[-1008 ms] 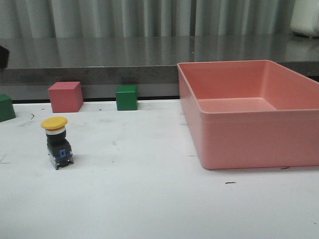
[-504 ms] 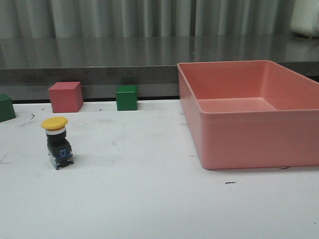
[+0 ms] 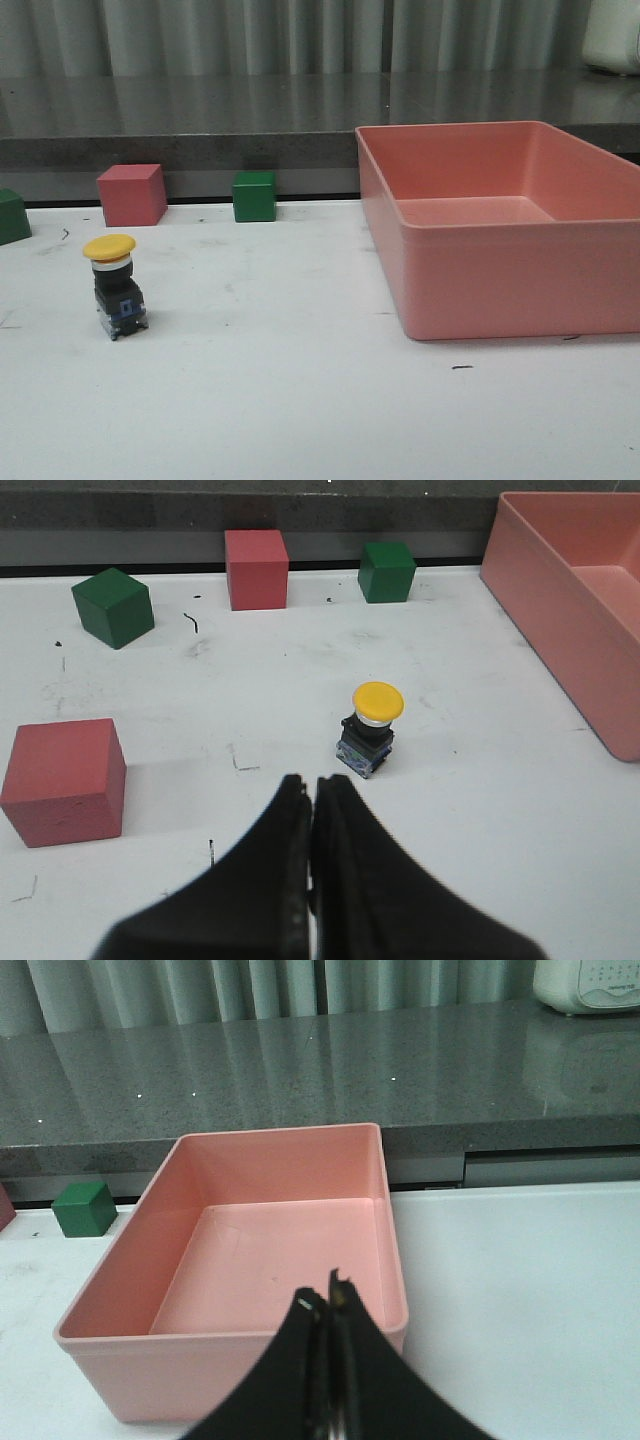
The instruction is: Place and stand button with both arms
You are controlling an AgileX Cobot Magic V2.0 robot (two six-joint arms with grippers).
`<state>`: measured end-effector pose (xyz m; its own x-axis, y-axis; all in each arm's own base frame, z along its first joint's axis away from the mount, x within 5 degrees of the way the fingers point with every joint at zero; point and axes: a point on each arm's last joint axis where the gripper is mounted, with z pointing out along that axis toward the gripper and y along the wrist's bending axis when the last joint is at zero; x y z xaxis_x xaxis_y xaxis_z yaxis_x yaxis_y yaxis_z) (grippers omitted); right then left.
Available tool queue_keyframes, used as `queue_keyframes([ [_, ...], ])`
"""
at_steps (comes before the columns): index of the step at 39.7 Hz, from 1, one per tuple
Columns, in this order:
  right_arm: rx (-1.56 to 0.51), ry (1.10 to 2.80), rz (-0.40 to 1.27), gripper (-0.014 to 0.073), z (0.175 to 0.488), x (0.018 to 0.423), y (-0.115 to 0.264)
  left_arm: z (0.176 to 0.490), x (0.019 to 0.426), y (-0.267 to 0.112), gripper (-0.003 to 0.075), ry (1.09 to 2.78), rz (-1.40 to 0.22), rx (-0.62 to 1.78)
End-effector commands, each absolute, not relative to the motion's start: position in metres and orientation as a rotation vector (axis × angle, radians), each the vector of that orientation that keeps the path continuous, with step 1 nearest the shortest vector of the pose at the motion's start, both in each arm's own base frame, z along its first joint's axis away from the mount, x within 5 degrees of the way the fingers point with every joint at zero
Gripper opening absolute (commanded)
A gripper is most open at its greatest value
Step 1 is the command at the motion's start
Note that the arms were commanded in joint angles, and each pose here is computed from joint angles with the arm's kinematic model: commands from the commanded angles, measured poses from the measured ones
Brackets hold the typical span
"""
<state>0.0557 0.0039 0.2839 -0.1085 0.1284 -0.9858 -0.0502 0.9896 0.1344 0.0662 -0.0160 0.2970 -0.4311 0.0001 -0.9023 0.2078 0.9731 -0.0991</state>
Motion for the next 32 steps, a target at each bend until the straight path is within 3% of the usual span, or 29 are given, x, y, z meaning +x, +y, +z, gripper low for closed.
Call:
queue_keyframes([
  [1,0.048,1.566,0.144,-0.0070,0.3003,0.0554,0.0035,0.3143,0.0674,-0.0179,-0.0020,1.906,-0.274,0.142],
  [26,0.048,1.566,0.144,-0.0070,0.3003,0.0554,0.0035,0.3142,0.0674,-0.0178,-0.0020,1.908,-0.273,0.142],
  [32,0.048,1.566,0.144,-0.0070,0.3003,0.0554,0.0035,0.3165,0.0691,-0.0193,-0.0020,1.805,-0.294,0.146],
])
